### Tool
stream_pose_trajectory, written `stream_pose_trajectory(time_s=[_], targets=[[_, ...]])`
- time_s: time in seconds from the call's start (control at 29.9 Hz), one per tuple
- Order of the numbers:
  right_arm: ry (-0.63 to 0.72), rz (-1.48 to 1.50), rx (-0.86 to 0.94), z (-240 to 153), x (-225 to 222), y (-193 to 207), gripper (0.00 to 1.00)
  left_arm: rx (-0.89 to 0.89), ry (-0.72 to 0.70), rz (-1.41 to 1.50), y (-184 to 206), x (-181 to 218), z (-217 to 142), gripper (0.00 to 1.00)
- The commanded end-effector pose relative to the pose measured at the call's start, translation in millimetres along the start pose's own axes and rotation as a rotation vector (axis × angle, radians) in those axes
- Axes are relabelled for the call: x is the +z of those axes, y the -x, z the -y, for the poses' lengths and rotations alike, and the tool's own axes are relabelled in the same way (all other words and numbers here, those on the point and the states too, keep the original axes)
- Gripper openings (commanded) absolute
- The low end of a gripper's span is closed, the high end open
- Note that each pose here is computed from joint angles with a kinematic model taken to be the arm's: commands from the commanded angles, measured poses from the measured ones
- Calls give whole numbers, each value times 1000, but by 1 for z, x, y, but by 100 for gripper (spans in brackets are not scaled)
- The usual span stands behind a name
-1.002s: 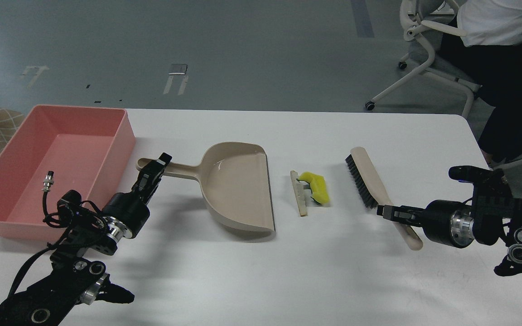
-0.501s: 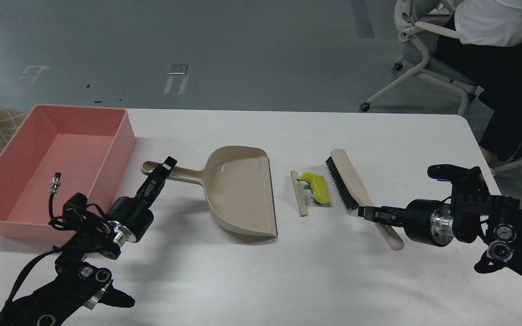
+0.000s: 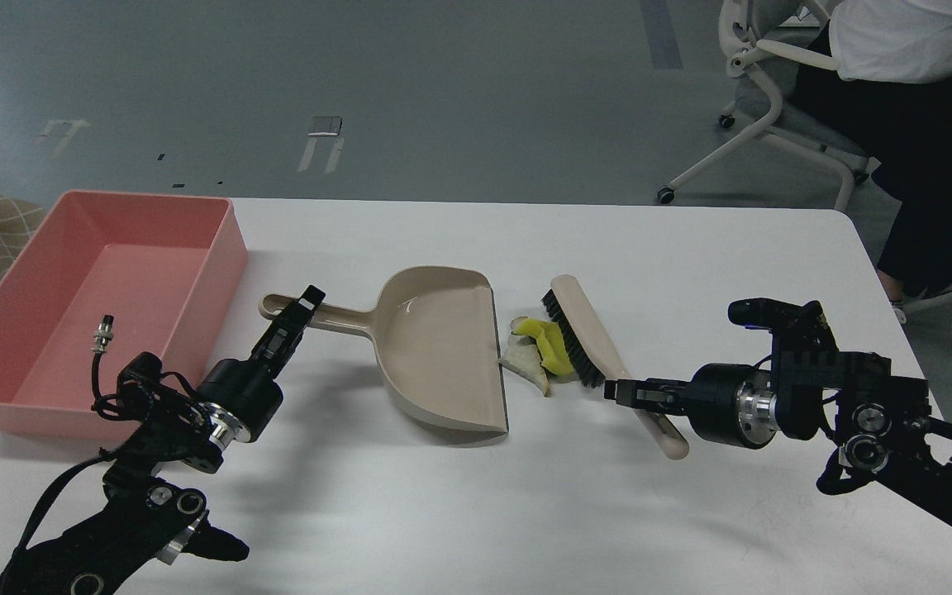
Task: Sweep and dump garbage into bin
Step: 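Sweep the sponge and debris into the dustpan with the right gripper's brush, then lift the loaded dustpan with the left gripper over the pink bin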
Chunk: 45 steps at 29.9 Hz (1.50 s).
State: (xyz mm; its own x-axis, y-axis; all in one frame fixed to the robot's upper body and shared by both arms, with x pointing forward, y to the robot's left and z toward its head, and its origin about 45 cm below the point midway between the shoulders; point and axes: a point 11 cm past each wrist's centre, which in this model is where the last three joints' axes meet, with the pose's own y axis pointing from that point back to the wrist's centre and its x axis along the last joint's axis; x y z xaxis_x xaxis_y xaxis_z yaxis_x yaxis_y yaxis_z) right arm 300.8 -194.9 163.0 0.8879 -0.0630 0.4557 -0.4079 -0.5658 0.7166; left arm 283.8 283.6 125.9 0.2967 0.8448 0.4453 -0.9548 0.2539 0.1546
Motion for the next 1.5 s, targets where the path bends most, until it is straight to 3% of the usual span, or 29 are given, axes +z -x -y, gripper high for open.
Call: stream_pose_trajectory(time_s=[0.0,0.33,0.83,1.14,1.37,1.47], targets=[[-20,1,-3,6,-8,1,0,0,5,0,-1,2,1,3],[-99,13,-28,33,-47,10,0,-1,15,-4,0,4,1,3],[-218,65,57,37,-82,-14,0,5,31,-5,-3,6,1,3],[-279,177,234,-4,-69,-57,0,24,19,-49,-8,5,1,3],[-148,172,278,-47,-15,-75,0,40,25,-106,-11,7,2,3],[-93,170,279,-56,3,-73,0,31,73,-134,-9,26,4,3]])
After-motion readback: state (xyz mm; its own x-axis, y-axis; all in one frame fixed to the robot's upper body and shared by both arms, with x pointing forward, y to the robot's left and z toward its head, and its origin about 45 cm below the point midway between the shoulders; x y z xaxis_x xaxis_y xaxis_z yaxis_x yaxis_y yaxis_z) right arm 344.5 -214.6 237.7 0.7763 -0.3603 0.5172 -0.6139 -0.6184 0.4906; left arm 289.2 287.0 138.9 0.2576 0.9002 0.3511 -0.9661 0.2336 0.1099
